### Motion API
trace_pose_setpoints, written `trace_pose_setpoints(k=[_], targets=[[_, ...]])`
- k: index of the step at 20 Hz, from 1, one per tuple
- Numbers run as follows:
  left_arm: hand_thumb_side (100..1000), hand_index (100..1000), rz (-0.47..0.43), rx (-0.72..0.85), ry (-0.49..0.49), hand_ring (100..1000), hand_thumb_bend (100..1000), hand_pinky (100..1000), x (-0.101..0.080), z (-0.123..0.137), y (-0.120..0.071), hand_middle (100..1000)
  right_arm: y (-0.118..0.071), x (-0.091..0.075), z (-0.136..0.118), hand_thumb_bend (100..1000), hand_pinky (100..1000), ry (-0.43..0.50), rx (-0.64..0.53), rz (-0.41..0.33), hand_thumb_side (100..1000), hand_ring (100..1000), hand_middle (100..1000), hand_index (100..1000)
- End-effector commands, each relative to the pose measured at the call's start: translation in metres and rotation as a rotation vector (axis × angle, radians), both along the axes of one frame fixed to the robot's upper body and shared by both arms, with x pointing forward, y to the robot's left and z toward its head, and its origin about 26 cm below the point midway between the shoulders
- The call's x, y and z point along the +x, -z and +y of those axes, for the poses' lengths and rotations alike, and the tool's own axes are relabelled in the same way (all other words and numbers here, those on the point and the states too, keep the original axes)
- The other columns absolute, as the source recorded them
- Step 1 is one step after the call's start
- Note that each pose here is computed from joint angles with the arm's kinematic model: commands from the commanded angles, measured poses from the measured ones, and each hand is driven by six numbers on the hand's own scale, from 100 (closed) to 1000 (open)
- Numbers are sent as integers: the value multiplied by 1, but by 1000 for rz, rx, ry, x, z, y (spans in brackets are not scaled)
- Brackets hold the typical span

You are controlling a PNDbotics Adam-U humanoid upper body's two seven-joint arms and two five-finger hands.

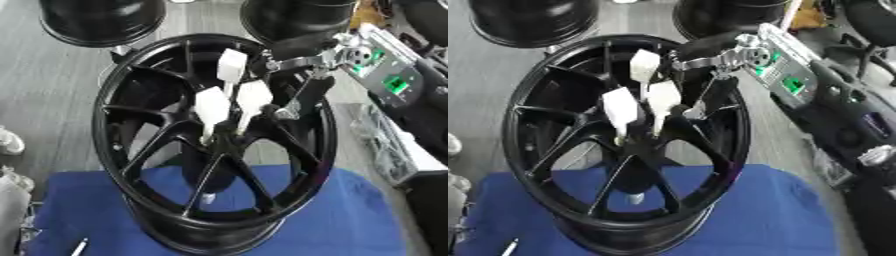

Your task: Pull the pin out of the wheel hub.

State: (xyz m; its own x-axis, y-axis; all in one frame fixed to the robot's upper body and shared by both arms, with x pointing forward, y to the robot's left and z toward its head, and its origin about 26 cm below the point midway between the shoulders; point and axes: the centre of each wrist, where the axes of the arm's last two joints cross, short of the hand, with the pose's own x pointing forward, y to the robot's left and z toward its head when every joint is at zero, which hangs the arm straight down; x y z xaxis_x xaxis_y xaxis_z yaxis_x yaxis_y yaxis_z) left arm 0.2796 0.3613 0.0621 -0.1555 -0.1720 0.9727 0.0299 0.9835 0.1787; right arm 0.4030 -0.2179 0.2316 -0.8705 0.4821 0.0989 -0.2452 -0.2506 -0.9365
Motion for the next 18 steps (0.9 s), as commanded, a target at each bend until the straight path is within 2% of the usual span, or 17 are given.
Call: trace_pose_setpoints(k=[1, 3, 5, 7, 8, 12, 18], targets=[[565, 760, -29, 16, 10, 1000, 507, 689, 1, 1, -10, 618, -19, -4, -8, 100, 676, 7, 42, -74, 256, 570, 387, 652], [565, 760, -29, 16, 11, 1000, 507, 689, 1, 1, -9, 618, -21, -5, -7, 100, 669, 7, 73, -94, 251, 561, 373, 539], [565, 760, -29, 16, 11, 1000, 507, 689, 1, 0, -9, 618, -24, -5, -6, 100, 664, 4, 102, -112, 246, 554, 361, 456], [565, 760, -29, 16, 11, 1000, 507, 689, 1, 0, -9, 618, -27, -5, -6, 100, 662, 1, 127, -127, 243, 552, 351, 415], [566, 760, -28, 16, 11, 1000, 506, 689, 1, 0, -9, 618, -28, -6, -5, 100, 662, -3, 136, -136, 240, 552, 352, 360], [566, 760, -26, 17, 12, 1000, 507, 689, 1, 1, -9, 618, -36, -7, -6, 100, 661, -8, 171, -143, 234, 549, 343, 309], [566, 760, -23, 20, 11, 1000, 507, 689, 1, 1, -9, 618, -54, -11, -10, 100, 666, -14, 196, -145, 231, 550, 345, 296]])
